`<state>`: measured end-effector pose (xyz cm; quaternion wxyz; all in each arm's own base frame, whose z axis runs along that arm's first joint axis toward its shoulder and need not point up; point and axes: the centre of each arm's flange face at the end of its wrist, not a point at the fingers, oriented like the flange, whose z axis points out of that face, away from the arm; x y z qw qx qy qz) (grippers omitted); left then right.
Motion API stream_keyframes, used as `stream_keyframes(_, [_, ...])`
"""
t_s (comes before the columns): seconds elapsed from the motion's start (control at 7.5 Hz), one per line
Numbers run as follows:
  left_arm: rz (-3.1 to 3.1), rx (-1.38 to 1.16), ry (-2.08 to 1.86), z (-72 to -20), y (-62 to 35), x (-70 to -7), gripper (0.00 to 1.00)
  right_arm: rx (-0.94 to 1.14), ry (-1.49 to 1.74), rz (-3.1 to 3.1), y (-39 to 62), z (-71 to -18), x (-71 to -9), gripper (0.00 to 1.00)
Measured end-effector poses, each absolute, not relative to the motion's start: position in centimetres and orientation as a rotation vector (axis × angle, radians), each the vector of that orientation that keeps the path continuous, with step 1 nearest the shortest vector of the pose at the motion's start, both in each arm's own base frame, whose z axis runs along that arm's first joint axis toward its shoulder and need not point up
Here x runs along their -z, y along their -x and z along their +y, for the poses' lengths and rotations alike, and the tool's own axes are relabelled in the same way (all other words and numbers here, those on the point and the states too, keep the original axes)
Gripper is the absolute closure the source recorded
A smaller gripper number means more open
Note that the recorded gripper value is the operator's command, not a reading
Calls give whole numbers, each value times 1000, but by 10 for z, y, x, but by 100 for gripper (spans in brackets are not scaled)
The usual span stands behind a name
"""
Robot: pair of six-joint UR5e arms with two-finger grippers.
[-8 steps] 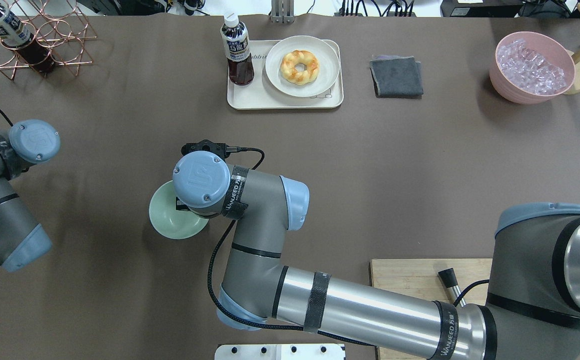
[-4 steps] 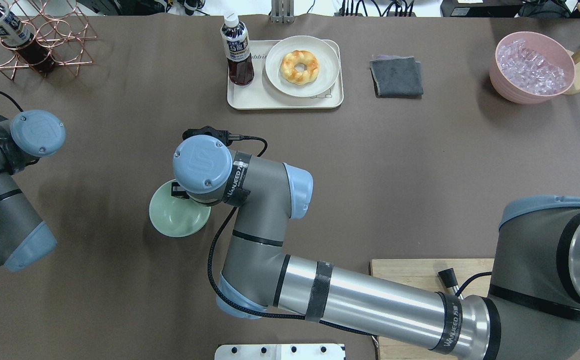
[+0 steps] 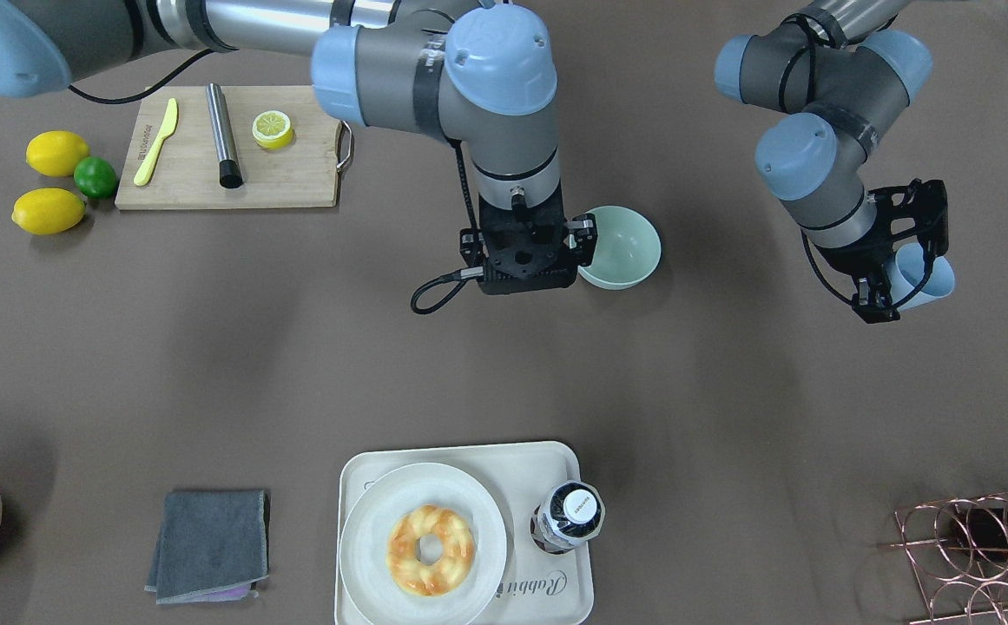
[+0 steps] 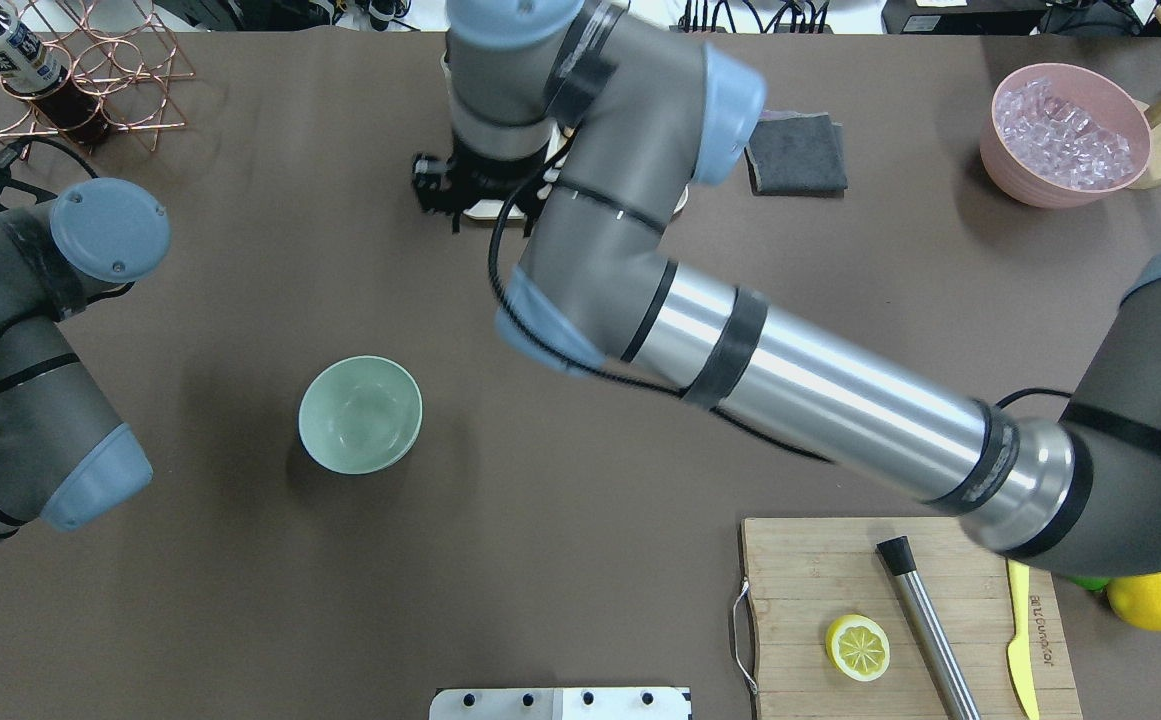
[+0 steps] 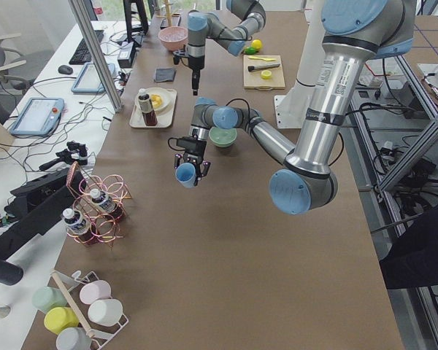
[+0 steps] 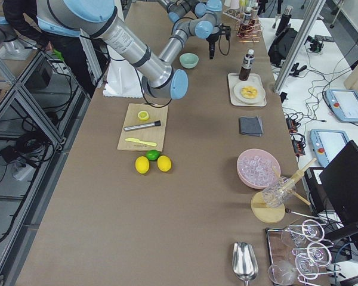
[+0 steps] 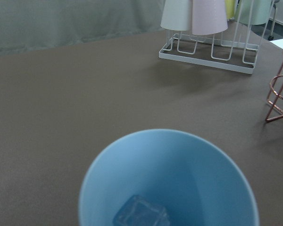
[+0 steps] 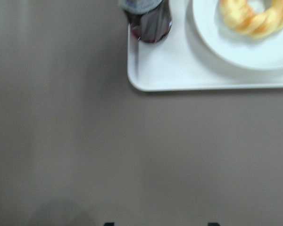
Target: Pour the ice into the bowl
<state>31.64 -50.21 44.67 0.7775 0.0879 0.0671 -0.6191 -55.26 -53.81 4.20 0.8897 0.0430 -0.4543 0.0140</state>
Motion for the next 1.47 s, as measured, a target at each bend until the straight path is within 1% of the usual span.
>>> stream_keyframes(0.13, [203,1330,-167,-501,-324,-417,37,33,-89,-939,491,-587,-49,28])
stream_keyframes(0.27, [270,1316,-138,-496,-330,-387,37,85,-98,-933,434,-628,-72,28])
stream_keyframes(0.53, [417,1279,-52,-478,-337,-326,37,158,-115,-906,328,-683,-160,27])
stream_keyframes(0.67, [479,1258,-5,-472,-344,-299,37,188,-118,-894,285,-695,-210,21])
stream_keyframes(0.8, [529,1227,33,-463,-361,-278,37,220,-113,-890,245,-701,-262,17])
stream_keyframes(0.93, [587,1206,62,-453,-380,-264,37,244,-113,-888,202,-703,-313,7])
stream_keyframes(1.07, [646,1198,92,-446,-401,-258,37,250,-109,-886,157,-701,-365,1])
stream_keyframes(1.33, [738,1206,185,-440,-431,-260,37,169,-71,-876,76,-680,-452,1])
stream_keyframes(1.47, [791,1216,246,-439,-441,-259,37,118,-51,-863,40,-659,-495,1])
